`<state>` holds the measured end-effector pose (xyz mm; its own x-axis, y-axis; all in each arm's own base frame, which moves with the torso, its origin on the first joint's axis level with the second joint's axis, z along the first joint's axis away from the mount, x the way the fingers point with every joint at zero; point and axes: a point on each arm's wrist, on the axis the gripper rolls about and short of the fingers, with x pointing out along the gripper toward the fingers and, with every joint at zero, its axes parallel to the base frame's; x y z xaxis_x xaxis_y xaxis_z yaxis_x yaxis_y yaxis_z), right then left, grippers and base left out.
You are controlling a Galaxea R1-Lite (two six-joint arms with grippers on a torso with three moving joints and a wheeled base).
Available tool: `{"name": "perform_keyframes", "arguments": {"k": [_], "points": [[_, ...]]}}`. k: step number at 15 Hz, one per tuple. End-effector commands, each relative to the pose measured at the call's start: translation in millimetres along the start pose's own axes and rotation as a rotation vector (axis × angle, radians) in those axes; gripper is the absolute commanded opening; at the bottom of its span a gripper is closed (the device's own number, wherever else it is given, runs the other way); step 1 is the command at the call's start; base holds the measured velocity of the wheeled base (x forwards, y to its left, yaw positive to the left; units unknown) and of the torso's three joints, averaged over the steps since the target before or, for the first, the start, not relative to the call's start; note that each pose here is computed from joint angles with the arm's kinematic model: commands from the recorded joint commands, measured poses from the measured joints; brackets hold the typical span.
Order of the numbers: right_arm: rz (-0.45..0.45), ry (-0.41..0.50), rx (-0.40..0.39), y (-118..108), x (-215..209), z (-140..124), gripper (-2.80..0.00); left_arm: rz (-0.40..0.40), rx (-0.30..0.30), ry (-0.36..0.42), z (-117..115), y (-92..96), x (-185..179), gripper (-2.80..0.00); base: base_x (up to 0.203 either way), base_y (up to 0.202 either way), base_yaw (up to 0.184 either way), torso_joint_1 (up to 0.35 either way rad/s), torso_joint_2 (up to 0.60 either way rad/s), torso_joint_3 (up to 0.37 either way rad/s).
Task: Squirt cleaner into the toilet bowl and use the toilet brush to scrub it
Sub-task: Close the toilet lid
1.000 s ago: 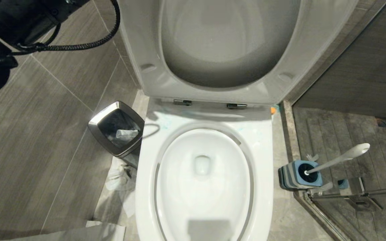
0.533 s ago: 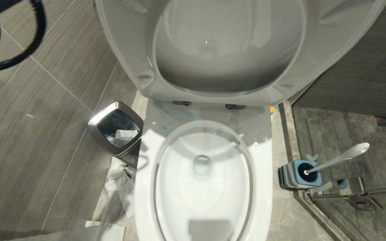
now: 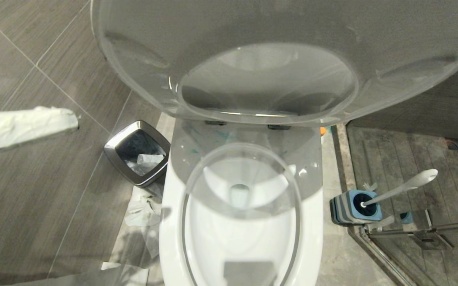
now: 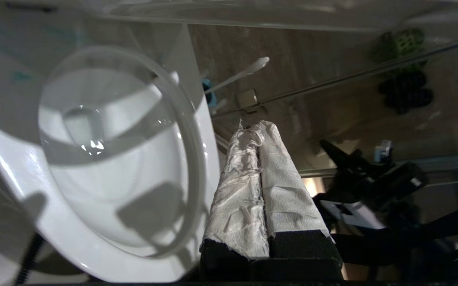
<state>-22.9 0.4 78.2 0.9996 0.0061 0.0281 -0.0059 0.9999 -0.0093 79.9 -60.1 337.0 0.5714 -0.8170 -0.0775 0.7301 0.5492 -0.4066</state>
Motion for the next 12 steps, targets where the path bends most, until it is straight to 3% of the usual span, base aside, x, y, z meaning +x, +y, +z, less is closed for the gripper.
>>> {"name": "perform_keyframes", "arguments": {"k": [1,4,7,10,12], "points": [[0.0,0.011,0.0,0,1,-3,-2.8,0.022,-0.039,-0.01,0,9.1,11,-2.8,0.0,0.0,0.0,0.0,0.0,0.0],[0.0,0.01,0.0,0,1,-3,-2.8,0.111,-0.022,-0.107,-4,38.3,44,-2.8,0.0,0.0,0.0,0.0,0.0,0.0],[0.0,0.011,0.0,0,1,-3,-2.8,0.098,0.008,-0.162,-9,40.4,42,-2.8,0.0,0.0,0.0,0.0,0.0,0.0],[0.0,0.011,0.0,0,1,-3,-2.8,0.073,0.004,-0.126,-17,43.0,43,-2.8,0.0,0.0,0.0,0.0,0.0,0.0],[0.0,0.011,0.0,0,1,-3,-2.8,0.065,0.05,-0.105,-20,44.9,45,-2.8,0.0,0.0,0.0,0.0,0.0,0.0]]}}
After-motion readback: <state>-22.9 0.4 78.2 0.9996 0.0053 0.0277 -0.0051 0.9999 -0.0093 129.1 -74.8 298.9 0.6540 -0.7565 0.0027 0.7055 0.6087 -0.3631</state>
